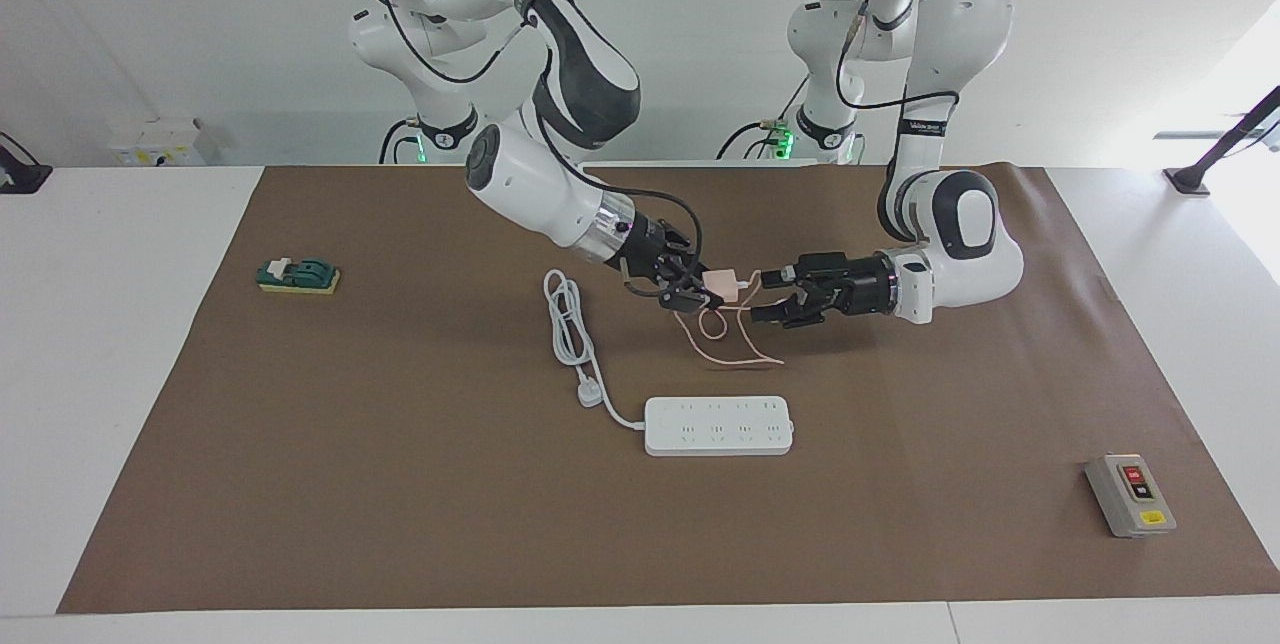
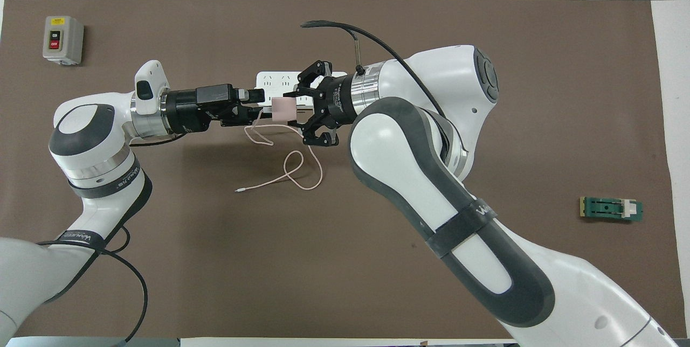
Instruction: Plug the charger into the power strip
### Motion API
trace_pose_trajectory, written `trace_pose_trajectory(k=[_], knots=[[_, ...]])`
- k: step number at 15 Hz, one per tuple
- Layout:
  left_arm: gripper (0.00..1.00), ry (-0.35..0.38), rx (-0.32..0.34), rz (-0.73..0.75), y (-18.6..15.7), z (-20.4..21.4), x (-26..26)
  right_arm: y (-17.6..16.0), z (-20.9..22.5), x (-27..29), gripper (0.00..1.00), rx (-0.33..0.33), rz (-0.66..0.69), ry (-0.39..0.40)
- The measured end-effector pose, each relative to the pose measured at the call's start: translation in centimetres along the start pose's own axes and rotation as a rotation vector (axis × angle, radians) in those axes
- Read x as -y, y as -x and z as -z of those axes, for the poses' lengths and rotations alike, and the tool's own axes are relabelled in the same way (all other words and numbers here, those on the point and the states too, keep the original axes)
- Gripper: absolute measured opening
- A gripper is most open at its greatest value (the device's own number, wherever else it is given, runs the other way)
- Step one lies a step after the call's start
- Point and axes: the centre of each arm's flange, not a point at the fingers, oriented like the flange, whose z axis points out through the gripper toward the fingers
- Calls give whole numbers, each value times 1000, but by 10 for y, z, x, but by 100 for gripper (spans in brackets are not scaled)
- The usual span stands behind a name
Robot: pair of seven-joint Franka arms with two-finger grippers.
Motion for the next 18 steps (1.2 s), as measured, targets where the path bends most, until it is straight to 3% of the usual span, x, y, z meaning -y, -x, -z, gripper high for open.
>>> trace_pose_trajectory(k=[12,18], knots=[[100,1,6,-96,0,-2,16,2,-15,16,49,-6,14,-4],[87,4,8,-116,-4,-3,9,2,-15,16,49,-6,15,-5]])
